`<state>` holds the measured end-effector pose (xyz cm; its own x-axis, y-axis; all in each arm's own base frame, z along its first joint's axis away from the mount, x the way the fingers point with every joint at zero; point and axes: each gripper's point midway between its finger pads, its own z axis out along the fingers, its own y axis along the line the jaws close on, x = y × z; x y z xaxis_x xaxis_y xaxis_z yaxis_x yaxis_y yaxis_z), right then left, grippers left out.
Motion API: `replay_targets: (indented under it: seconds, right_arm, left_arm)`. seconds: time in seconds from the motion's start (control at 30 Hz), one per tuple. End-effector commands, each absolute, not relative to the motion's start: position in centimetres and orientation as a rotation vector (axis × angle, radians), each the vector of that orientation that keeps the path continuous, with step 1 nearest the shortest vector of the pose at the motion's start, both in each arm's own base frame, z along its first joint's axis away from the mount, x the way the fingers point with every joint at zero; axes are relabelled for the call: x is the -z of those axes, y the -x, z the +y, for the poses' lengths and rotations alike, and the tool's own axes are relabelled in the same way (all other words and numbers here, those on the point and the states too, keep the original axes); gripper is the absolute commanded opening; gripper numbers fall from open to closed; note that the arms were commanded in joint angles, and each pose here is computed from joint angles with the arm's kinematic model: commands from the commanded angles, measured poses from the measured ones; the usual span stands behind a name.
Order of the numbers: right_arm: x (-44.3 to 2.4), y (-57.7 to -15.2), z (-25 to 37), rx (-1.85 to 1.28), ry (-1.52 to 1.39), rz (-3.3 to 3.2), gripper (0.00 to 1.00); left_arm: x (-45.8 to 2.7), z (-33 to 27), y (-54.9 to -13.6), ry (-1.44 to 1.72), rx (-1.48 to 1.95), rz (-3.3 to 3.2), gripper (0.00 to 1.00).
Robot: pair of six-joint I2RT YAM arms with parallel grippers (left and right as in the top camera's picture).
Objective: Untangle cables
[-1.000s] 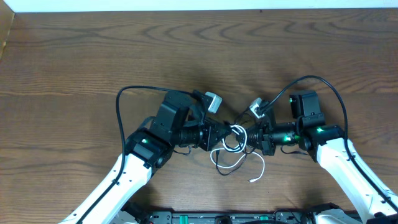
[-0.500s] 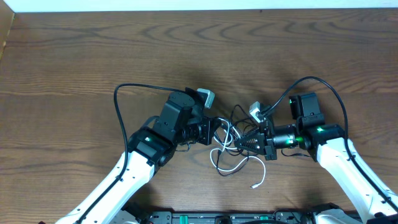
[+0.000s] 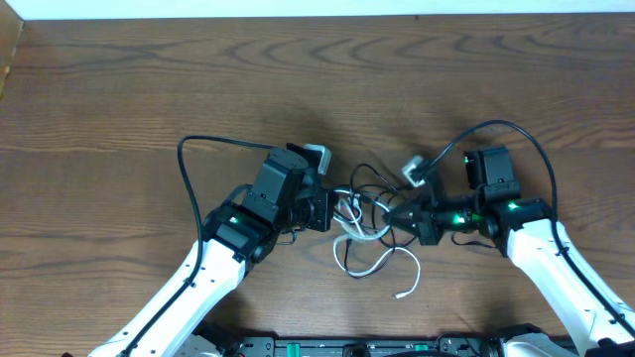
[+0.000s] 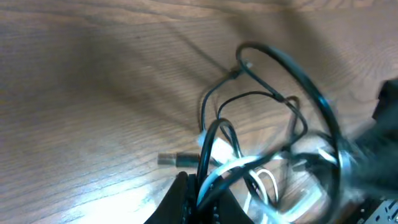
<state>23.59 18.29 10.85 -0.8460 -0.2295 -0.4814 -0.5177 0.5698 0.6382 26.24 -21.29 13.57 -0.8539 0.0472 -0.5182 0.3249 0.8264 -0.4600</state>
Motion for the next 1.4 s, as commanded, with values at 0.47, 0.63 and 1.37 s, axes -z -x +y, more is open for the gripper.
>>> replay_targets:
  seconds: [0.47, 0.63, 1.37]
  right_arm:
    - [-10.0, -24.8, 16.5, -1.034, 0.497, 2.524, 0.08]
    - [-13.9, -23.5, 19.5, -1.344, 0.684, 2.275, 0.18]
    - [-15.8, -22.6, 21.1, -1.479, 0.756, 2.165, 0.21]
  left_arm:
    - [-17.5, -25.4, -24.5, -0.467, 1.169, 2.360, 0.08]
    - [-17.8, -25.7, -24.3, -0.457, 1.202, 2.358, 0.08]
    - [-22.8, -28.3, -23.0, -0.529, 1.532, 2.180, 0.08]
